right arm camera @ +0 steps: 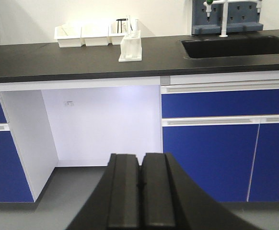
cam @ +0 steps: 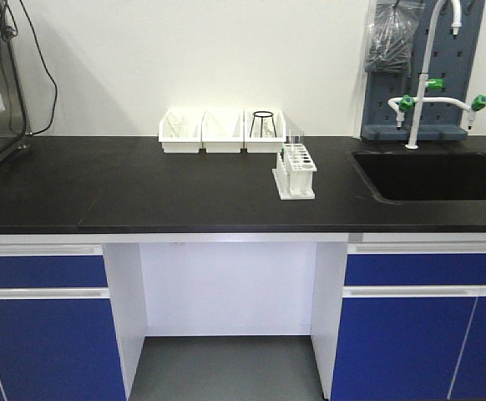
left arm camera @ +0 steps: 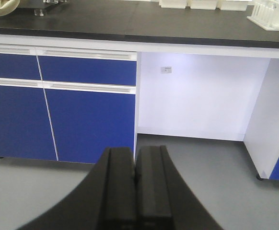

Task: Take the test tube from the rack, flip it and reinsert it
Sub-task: 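Drive the base toward the white test-tube rack on the bench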

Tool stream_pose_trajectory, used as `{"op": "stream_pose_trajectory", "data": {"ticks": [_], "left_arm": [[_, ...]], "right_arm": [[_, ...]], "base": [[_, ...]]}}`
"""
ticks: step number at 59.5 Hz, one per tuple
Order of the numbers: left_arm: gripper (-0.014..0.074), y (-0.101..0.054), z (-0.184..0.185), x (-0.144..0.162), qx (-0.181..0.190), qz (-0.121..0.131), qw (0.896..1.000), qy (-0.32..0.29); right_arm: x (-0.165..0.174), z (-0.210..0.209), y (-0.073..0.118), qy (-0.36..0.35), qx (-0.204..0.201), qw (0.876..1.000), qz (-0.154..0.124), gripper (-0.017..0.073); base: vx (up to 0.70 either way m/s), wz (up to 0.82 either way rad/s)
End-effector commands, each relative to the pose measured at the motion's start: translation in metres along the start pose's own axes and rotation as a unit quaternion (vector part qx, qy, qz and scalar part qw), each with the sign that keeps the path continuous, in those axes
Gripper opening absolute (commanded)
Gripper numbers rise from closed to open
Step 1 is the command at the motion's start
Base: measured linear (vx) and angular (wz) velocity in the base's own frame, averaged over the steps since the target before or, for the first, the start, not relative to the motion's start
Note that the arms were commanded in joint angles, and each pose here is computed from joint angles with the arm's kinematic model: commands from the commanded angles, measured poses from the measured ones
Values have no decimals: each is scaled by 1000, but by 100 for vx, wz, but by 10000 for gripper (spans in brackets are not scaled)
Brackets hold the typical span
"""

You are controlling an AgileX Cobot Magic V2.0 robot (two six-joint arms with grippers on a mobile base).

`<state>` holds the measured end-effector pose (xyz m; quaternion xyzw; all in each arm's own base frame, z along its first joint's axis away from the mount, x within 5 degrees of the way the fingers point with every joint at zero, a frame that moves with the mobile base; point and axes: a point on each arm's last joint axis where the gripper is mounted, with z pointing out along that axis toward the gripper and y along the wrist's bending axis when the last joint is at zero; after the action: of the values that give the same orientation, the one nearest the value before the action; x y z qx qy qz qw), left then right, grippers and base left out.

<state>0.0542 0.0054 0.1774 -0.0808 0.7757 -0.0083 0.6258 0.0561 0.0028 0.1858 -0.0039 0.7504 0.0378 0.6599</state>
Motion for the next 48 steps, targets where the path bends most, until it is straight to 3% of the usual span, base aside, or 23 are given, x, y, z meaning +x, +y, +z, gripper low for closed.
{"op": "stream_pose_trajectory", "data": {"ticks": [1,48], "left_arm": [[-6,-2,-1,-8,12,-1,999,-48],[-6,-2,-1,-8,12,-1,999,-48]], "right_arm": [[-8,-1,1,-47,-6,999,-3,-8],[-8,-1,1,-47,-6,999,-3,-8]], "base": [[18,9],[23,-2]]}}
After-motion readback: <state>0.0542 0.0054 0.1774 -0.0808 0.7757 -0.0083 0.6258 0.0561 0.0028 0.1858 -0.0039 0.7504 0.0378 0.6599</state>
